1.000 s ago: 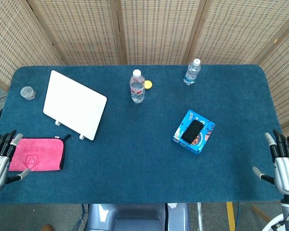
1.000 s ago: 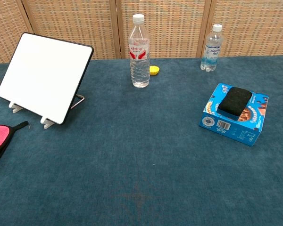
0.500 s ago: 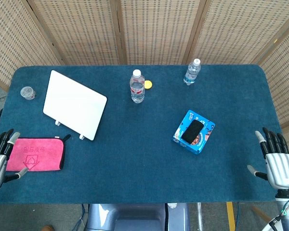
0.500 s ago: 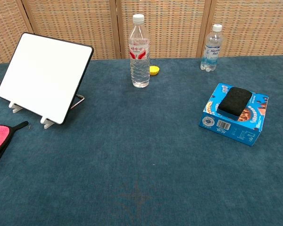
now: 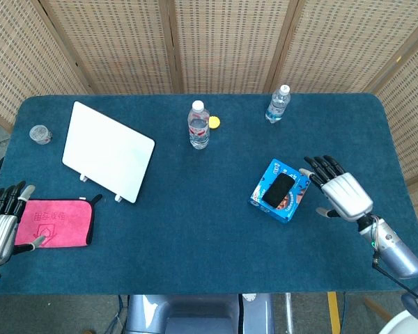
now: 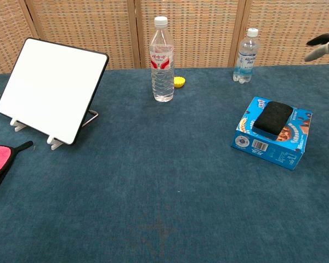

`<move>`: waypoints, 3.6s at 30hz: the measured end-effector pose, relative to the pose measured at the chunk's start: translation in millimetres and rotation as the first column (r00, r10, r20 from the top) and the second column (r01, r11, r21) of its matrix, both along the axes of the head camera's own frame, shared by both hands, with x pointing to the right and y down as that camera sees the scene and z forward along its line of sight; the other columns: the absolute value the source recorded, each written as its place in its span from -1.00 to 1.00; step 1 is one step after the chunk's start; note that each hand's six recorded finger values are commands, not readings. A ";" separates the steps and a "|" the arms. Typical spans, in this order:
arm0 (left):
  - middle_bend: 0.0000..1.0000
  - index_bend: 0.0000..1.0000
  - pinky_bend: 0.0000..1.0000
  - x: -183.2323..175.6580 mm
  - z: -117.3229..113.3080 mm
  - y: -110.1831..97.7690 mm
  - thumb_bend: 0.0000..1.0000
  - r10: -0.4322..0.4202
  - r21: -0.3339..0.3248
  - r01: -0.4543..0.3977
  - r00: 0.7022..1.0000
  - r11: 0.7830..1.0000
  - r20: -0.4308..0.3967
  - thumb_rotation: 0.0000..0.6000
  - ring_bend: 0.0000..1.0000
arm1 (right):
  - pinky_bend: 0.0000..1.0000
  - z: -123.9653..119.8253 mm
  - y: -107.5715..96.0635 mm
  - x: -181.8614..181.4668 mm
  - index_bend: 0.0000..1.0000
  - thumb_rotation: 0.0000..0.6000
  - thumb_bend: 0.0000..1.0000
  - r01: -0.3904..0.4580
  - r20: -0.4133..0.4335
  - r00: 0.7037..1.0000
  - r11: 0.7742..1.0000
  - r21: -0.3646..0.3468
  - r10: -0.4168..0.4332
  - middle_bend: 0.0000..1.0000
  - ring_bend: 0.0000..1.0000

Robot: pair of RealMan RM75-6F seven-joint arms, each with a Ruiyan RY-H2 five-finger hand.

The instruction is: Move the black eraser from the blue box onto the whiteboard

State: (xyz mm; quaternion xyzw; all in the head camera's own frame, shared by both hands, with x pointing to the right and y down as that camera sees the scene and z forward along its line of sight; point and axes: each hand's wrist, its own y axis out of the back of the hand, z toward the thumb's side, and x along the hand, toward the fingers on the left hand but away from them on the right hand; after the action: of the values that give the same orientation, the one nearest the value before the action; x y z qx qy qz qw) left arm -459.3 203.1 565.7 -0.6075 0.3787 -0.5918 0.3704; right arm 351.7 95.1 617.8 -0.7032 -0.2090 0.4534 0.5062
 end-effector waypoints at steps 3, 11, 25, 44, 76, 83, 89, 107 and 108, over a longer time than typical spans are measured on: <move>-1.00 -1.00 -1.00 -0.4 6.8 -2.4 -1.00 -0.012 -0.020 0.012 1.000 1.000 0.017 1.00 -1.00 | -0.82 19.2 -12.3 -17.4 -0.68 1.00 -1.00 0.083 -0.034 0.996 0.996 -0.039 -0.085 -0.92 -1.00; -1.00 -1.00 -1.00 -2.2 17.4 -8.9 -1.00 -0.038 -0.045 0.040 0.998 0.998 0.041 1.00 -1.00 | -0.76 47.7 -18.8 -44.4 -0.64 1.00 -1.00 0.214 -0.115 0.967 0.970 -0.117 -0.227 -0.84 -0.99; -1.00 -1.00 -1.00 -7.1 21.3 -15.1 -1.00 -0.064 -0.054 0.067 0.997 0.996 0.050 1.00 -1.00 | -0.49 73.9 -23.1 -82.5 -0.19 1.00 -0.89 0.300 -0.197 0.925 0.943 -0.140 -0.324 -0.35 -0.55; -1.00 -1.00 -1.00 -7.4 24.3 -17.5 -1.00 -0.067 -0.074 0.071 0.997 0.995 0.044 1.00 -1.00 | -0.13 30.6 -14.5 -162.9 0.22 1.00 -0.12 0.349 0.072 0.936 0.934 -0.077 -0.344 0.14 -0.09; -1.00 -1.00 -1.00 -17.1 21.3 -17.6 -1.00 -0.090 -0.085 0.092 0.996 0.992 0.024 1.00 -1.00 | -0.62 52.3 77.5 -375.9 -1.00 1.00 -1.00 0.707 -0.060 0.706 0.707 0.005 -0.705 -1.00 -1.00; -1.00 -1.00 -1.00 -15.8 21.6 -16.9 -1.00 -0.082 -0.089 0.084 0.996 0.993 0.021 1.00 -1.00 | -0.70 28.0 61.5 -360.8 -1.00 1.00 -1.00 0.691 -0.097 0.723 0.719 0.073 -0.684 -1.00 -1.00; -1.00 -1.00 -1.00 -9.2 20.4 -20.0 -1.00 -0.044 -0.080 0.044 0.999 0.996 0.005 1.00 -1.00 | -0.72 -9.3 12.3 -301.0 -1.00 1.00 -1.00 0.592 -0.166 0.805 0.785 0.181 -0.569 -1.00 -1.00; -1.00 -0.88 -1.00 78.5 42.0 -56.9 -1.00 0.561 0.054 -0.561 0.811 0.826 -0.167 1.00 -1.00 | -0.87 -44.5 11.6 105.7 -1.00 1.00 -1.00 -0.466 -0.103 0.859 0.848 0.251 0.502 -1.00 -1.00; -1.00 -0.87 -1.00 88.8 44.6 -57.0 -1.00 0.606 0.060 -0.605 0.777 0.794 -0.173 1.00 -1.00 | -0.87 -44.9 22.0 115.9 -1.00 1.00 -1.00 -0.509 -0.086 0.836 0.825 0.245 0.542 -1.00 -1.00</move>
State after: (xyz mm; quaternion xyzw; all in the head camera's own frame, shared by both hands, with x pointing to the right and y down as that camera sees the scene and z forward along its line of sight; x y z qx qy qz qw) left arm -370.5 146.2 610.3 -0.7484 0.1961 -0.3829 0.5048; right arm 467.6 117.1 572.9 -0.5236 -0.4029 0.6026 0.4477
